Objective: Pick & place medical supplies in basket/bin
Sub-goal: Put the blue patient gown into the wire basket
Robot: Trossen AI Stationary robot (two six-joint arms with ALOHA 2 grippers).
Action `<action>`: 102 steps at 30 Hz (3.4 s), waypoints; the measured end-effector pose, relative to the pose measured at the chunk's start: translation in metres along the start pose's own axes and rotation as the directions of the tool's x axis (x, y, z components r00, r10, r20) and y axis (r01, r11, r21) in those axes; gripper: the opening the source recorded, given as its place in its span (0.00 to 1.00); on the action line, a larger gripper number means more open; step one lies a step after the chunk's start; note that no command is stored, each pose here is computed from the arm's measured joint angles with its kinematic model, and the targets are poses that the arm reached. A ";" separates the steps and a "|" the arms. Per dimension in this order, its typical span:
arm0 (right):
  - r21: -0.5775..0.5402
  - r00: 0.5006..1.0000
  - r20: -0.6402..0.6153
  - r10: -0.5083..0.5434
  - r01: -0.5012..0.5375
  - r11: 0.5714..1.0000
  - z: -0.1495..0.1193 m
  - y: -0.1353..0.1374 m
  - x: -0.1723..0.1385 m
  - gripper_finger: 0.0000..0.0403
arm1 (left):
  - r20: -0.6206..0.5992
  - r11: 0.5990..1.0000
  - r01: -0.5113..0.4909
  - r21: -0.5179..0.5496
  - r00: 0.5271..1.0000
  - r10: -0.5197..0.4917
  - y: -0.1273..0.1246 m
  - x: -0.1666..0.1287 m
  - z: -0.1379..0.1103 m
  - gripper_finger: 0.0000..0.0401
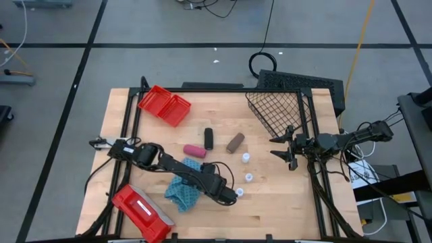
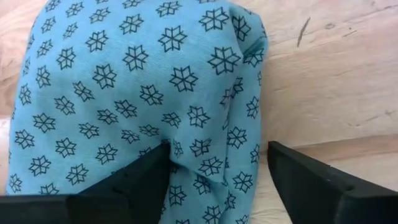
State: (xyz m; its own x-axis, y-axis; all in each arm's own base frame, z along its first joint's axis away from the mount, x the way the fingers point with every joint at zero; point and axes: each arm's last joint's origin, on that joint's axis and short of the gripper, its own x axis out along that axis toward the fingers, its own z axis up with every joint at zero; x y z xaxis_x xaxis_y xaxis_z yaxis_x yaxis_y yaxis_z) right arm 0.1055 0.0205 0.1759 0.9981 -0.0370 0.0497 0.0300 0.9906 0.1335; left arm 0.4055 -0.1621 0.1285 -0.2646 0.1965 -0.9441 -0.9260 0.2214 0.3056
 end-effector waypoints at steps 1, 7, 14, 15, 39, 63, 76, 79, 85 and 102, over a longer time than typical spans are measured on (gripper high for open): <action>0.000 1.000 0.000 0.000 0.000 1.000 0.000 0.000 0.000 0.56 | 0.000 1.000 0.003 0.001 1.000 -0.003 -0.001 0.002 0.000 0.61; 0.000 1.000 0.000 0.000 0.000 1.000 0.000 0.000 0.000 0.56 | -0.033 0.999 0.007 -0.032 0.999 -0.008 0.000 0.016 -0.001 0.27; 0.000 1.000 -0.001 0.000 0.000 1.000 0.000 0.000 0.000 0.56 | 0.050 0.999 0.033 0.007 0.998 -0.033 0.005 0.003 -0.008 0.12; 0.000 1.000 0.000 0.000 0.000 1.000 0.000 0.000 0.000 0.56 | 0.072 0.999 0.049 -0.001 0.996 -0.048 0.009 -0.007 -0.009 0.12; 0.000 1.000 -0.002 0.000 0.000 1.000 0.000 0.000 0.000 0.56 | 0.695 0.811 0.261 0.524 0.420 -0.584 0.137 -0.180 -0.051 0.12; -0.001 1.000 -0.003 -0.001 0.001 1.000 0.000 0.000 0.000 0.56 | 0.232 0.245 0.217 0.945 0.083 -0.969 0.062 -0.219 -0.023 0.12; 0.002 1.000 0.004 0.001 -0.001 1.000 0.000 0.000 0.000 0.56 | 0.131 0.099 0.314 0.944 -0.084 -0.988 0.068 -0.158 0.064 0.12; 0.004 1.000 0.011 0.002 -0.002 1.000 0.001 0.000 0.000 0.56 | 0.153 0.092 0.309 0.947 -0.180 -0.972 0.098 -0.158 0.084 0.12; 0.009 1.000 0.024 0.005 -0.005 1.000 0.002 0.001 0.001 0.56 | 0.164 0.079 0.289 0.954 -0.282 -0.945 0.146 -0.125 0.105 0.12; 0.207 0.965 0.118 -0.235 0.208 0.956 0.011 -0.006 0.000 0.56 | -0.008 -0.110 0.221 0.969 -0.415 -0.910 0.186 -0.052 0.127 0.12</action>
State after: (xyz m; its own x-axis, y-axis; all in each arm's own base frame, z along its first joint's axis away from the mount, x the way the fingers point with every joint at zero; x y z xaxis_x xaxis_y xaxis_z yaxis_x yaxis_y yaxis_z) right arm 0.1043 0.0134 0.1856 0.9494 -0.2844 0.1331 0.2251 0.9120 0.3428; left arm 0.2806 -0.0098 0.2498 0.9501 -0.2909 0.1124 0.3038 0.9448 -0.1229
